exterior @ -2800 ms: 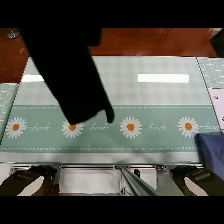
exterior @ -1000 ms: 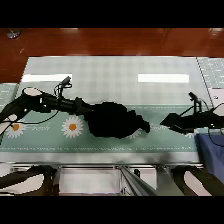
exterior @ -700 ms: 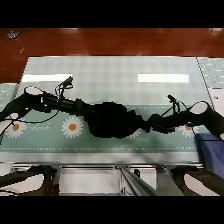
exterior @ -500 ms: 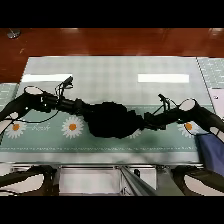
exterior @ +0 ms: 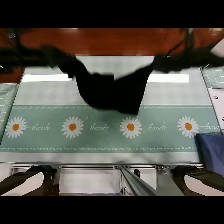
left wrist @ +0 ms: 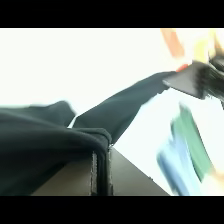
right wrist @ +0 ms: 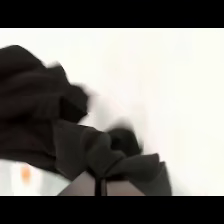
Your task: Fold the shirts.
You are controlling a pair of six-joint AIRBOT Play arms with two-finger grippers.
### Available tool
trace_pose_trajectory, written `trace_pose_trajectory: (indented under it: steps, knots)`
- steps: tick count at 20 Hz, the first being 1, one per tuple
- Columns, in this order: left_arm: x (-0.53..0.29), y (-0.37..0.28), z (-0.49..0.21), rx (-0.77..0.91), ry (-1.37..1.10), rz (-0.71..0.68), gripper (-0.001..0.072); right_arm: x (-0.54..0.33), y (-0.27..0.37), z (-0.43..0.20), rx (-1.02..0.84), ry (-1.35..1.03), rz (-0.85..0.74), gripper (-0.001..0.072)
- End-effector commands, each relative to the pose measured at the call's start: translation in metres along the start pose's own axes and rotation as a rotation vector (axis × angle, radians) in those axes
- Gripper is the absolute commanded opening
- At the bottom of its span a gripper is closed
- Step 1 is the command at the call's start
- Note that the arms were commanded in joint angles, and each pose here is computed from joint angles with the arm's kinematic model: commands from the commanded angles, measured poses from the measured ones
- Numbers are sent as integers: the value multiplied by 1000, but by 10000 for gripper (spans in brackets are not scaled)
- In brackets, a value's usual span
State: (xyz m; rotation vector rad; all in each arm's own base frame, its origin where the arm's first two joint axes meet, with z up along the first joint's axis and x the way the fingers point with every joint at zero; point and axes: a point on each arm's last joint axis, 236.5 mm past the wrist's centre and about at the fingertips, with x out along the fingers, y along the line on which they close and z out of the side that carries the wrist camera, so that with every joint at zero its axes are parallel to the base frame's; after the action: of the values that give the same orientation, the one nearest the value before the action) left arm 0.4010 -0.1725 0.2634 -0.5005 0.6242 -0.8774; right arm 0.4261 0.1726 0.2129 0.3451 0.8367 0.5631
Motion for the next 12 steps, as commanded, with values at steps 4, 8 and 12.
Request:
trace_pose_trajectory:
  steps: [4,8,12]
  knots:
    - [-160,-164,117,460,-432,301,30,-229,132,89,-401,-499,-63,18]
    - [-217,-185,75,510,-423,532,30,-294,137,38,-472,-551,-183,18]
    - [-235,-216,28,544,-374,544,30,-317,144,-12,-488,-512,-193,18]
